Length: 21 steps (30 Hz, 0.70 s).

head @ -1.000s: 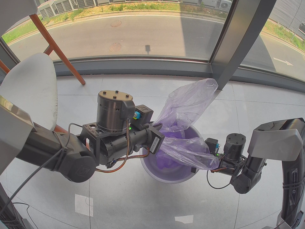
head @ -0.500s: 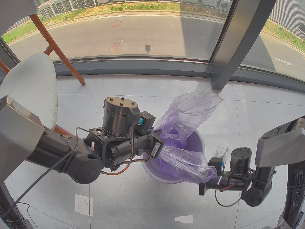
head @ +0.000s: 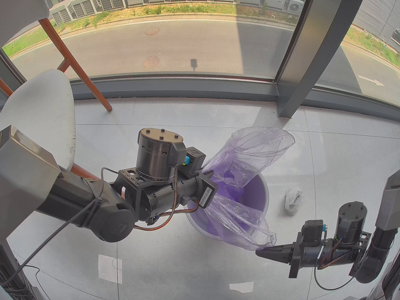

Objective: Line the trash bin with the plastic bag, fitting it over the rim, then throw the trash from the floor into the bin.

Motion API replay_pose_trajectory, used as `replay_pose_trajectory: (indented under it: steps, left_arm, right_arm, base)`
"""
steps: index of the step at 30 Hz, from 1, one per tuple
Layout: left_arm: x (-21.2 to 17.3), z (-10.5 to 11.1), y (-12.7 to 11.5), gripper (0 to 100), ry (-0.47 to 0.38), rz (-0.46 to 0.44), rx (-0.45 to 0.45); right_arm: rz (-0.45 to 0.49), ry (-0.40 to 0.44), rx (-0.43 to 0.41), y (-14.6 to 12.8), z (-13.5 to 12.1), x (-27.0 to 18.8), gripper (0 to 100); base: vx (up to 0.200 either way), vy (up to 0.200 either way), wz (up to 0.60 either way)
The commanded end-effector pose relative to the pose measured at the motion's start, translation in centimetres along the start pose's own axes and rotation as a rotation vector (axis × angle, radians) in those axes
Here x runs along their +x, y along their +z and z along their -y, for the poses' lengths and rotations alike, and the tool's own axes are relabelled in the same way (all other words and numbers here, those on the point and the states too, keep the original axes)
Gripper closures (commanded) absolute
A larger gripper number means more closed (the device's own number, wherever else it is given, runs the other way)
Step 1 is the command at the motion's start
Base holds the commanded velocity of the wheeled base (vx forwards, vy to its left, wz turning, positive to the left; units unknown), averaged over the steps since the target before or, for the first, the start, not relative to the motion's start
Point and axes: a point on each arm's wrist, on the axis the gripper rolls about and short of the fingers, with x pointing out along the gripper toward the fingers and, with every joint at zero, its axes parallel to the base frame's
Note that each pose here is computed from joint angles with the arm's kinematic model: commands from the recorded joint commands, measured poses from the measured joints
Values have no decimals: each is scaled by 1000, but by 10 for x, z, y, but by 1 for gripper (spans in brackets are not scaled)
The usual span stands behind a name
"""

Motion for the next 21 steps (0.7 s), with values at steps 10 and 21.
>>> replay_pose_trajectory:
  steps: [10,21]
  left_arm:
    - [-11,11,10,100,-32,35,11]
    - [-7,16,8,100,-36,31,12]
  right_arm:
    - [459,-143,258,85,13,-16,0]
    - [303,-52,305,60,-34,-34,0]
  base:
    - [0,0,0]
    - [0,0,0]
